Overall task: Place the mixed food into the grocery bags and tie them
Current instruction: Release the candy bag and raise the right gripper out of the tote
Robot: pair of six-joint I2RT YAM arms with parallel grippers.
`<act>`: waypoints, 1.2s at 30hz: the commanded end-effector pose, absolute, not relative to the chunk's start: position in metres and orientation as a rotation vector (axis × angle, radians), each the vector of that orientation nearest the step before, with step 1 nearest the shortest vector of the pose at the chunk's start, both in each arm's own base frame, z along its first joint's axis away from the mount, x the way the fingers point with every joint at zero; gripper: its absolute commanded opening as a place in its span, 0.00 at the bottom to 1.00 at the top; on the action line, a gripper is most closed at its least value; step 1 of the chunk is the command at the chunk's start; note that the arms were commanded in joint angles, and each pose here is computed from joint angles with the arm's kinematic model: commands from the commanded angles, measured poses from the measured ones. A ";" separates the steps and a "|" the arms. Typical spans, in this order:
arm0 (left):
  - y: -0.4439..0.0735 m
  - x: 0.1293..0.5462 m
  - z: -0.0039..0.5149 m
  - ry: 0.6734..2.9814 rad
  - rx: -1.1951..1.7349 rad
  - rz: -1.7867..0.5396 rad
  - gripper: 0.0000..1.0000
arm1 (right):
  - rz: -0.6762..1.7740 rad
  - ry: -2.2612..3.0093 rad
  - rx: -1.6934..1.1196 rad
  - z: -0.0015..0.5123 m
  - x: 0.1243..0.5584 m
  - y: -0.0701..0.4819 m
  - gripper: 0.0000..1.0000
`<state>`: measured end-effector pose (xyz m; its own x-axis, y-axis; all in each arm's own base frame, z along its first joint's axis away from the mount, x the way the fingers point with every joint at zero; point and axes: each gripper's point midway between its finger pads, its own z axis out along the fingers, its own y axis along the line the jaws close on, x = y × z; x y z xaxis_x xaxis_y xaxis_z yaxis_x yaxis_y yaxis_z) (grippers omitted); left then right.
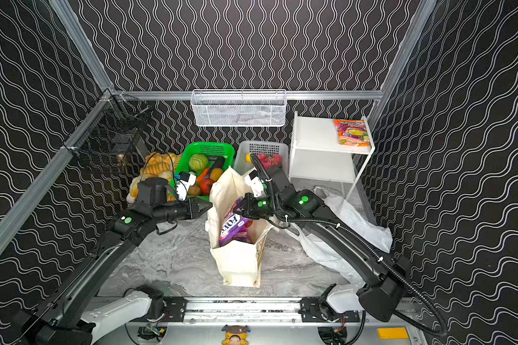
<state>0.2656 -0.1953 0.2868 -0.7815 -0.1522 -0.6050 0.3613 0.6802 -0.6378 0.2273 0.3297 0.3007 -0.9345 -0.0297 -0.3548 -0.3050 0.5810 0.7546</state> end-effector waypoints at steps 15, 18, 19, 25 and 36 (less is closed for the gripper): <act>-0.196 0.265 0.298 2.205 0.156 -1.056 0.04 | 1.344 2.502 -0.260 0.293 0.226 0.336 0.03; -0.195 0.264 0.298 2.207 0.153 -1.051 0.04 | 1.398 2.459 -0.270 0.301 0.227 0.341 0.03; -0.194 0.264 0.297 2.208 0.152 -1.049 0.03 | 1.399 2.459 -0.270 0.300 0.227 0.341 0.04; -0.193 0.266 0.297 2.203 0.140 -1.044 0.04 | 0.943 2.571 -0.139 0.268 0.241 0.289 0.46; -0.194 0.270 0.304 2.190 0.143 -1.036 0.08 | 0.743 2.216 0.001 0.344 0.252 0.214 0.68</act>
